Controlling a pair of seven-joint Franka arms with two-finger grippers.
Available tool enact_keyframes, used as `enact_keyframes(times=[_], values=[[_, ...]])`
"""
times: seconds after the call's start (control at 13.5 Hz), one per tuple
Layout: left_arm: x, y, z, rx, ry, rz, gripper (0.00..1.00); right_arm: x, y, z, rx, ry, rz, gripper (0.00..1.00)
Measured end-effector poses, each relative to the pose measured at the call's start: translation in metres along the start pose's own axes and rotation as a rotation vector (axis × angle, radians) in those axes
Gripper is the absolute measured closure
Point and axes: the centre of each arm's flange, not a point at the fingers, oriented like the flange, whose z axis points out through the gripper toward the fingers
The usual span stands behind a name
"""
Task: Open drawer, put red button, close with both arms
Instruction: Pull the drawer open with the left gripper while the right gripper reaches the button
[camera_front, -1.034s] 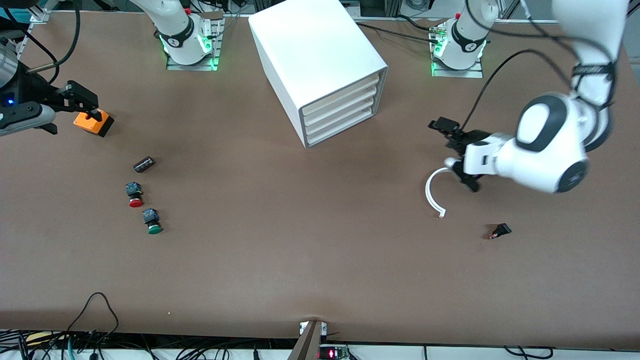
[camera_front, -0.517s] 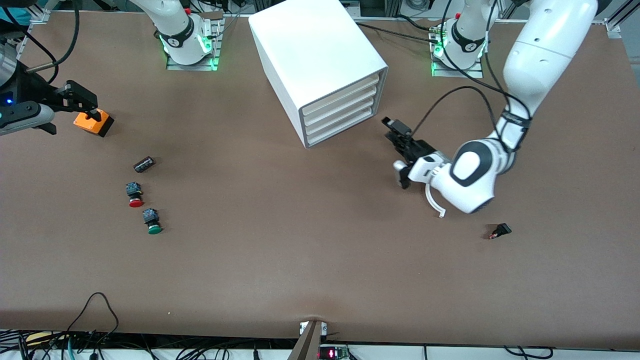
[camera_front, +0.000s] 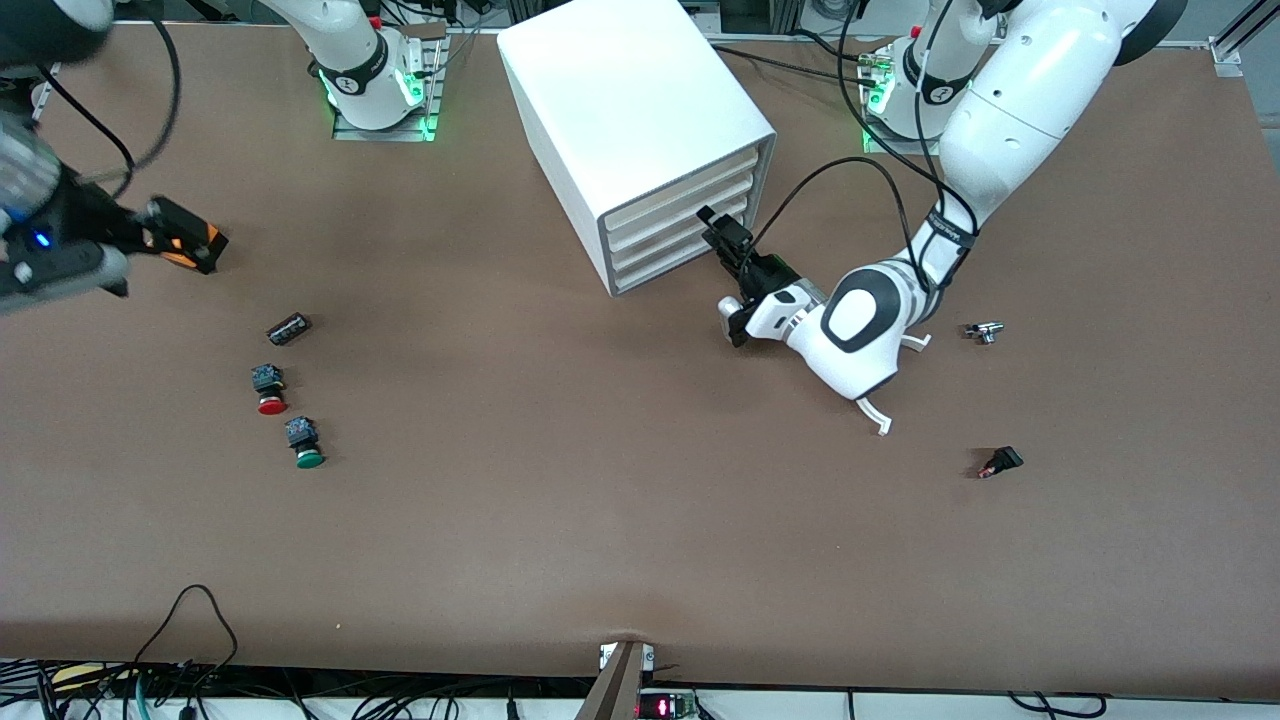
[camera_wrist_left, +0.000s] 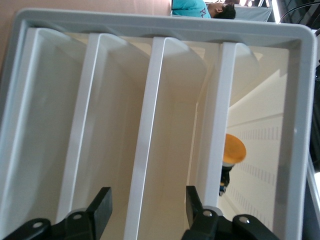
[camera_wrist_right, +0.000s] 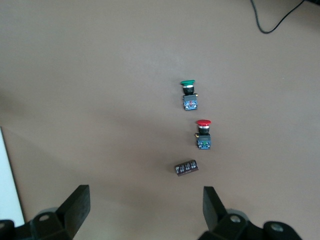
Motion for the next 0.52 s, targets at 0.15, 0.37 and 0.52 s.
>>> enact_keyframes(times=[0.15,0.37,0.52], values=[[0.002,-0.001,0.016,-0.028,0.004,-0.011,0.34,0.008,0.001,0.012,0.001,-0.015,0.000,0.00],[0.011,-0.003,0.038,-0.020,0.024,-0.017,0.42,0.009,0.002,0.013,0.001,-0.019,-0.002,0.00],[0.017,-0.003,0.050,-0.007,0.031,-0.015,0.68,0.016,0.001,0.035,0.009,-0.058,-0.013,0.00]])
